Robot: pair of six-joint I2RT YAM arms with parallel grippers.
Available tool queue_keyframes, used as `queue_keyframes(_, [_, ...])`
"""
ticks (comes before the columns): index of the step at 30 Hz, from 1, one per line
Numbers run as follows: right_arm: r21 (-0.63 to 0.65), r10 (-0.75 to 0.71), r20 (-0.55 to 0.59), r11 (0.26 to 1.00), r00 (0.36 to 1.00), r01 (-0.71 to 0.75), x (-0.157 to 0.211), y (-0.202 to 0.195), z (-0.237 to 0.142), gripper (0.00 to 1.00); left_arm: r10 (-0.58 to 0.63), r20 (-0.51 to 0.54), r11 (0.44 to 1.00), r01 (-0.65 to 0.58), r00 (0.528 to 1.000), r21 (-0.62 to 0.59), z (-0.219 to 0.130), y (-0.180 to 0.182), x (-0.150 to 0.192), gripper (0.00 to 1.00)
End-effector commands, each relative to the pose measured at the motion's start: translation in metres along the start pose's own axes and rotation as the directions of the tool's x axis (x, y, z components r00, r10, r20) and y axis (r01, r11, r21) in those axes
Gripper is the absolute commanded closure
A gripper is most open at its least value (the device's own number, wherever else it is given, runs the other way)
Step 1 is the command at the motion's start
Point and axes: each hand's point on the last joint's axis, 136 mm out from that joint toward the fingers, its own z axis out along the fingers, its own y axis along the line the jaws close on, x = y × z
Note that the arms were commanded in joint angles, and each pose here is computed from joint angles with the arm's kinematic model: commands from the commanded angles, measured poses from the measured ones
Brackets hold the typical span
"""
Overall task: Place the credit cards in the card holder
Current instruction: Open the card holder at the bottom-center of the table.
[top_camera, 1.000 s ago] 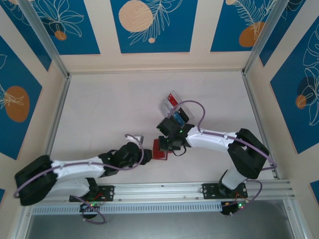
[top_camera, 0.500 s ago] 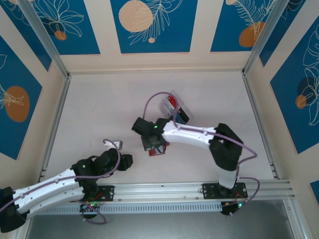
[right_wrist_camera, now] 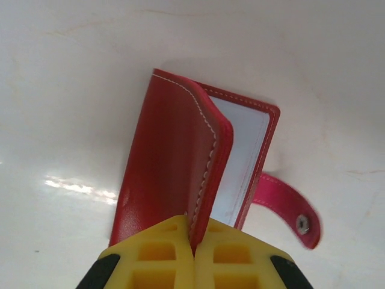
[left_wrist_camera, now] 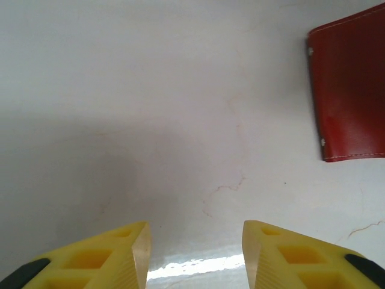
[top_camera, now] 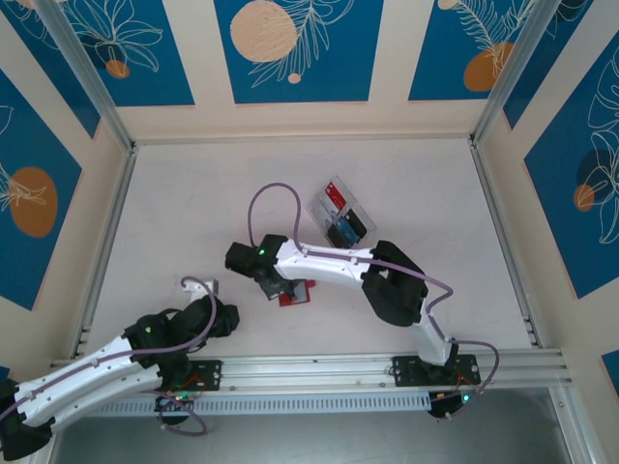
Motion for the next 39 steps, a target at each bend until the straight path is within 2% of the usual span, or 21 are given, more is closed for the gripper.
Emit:
queue_keyframes(1, [0.182,0.005,-0.033,0.983,0.999,0.002,0.015,-0.042,-0.006,0.95,-0.008,0.023,0.999,0.009,1.0,-0.032,-0.006,0.004,-0.008,0.56])
queue_keyframes(5, [0.272,0.01,-0.047,0.962,0.999,0.003,0.024,-0.064,-0.015,0.96,0.002,0.025,0.999,-0.001,1.0,-0.032,-0.005,0.003,-0.009,0.56])
queue_keyframes(12, [0.259,-0.045,-0.09,0.964,0.995,0.067,0.025,-0.041,0.002,0.94,0.004,0.034,1.0,-0.003,0.999,-0.023,-0.008,-0.001,-0.013,0.56])
queue_keyframes(17, [0.165,-0.064,-0.102,0.983,0.993,0.08,0.025,-0.017,0.013,0.89,0.011,0.037,0.999,-0.01,0.999,-0.03,-0.01,-0.001,-0.015,0.56])
queue_keyframes(20, [0.105,-0.07,-0.098,0.991,0.993,0.08,0.024,-0.007,0.013,0.83,0.013,0.035,0.999,-0.012,0.999,-0.033,-0.009,-0.002,-0.016,0.56])
queue_keyframes(23, [0.029,-0.072,-0.087,0.997,0.994,0.075,0.023,0.003,0.01,0.71,0.013,0.031,0.999,-0.012,0.999,-0.031,-0.007,-0.004,-0.015,0.57])
queue_keyframes(28, [-0.113,-0.057,-0.078,0.992,0.995,0.048,0.021,0.015,0.006,0.64,0.01,0.032,1.0,-0.009,0.999,-0.027,-0.007,-0.004,-0.015,0.57])
queue_keyframes(34, [-0.391,-0.009,-0.06,0.92,0.998,-0.015,0.018,0.032,-0.002,0.56,0.025,0.028,1.0,-0.025,0.999,-0.004,-0.008,-0.01,-0.016,0.55])
queue_keyframes(39, [-0.506,0.053,-0.077,0.859,0.996,-0.085,0.015,0.021,0.001,0.51,0.074,0.03,0.995,-0.076,0.997,0.07,-0.013,-0.031,-0.024,0.53])
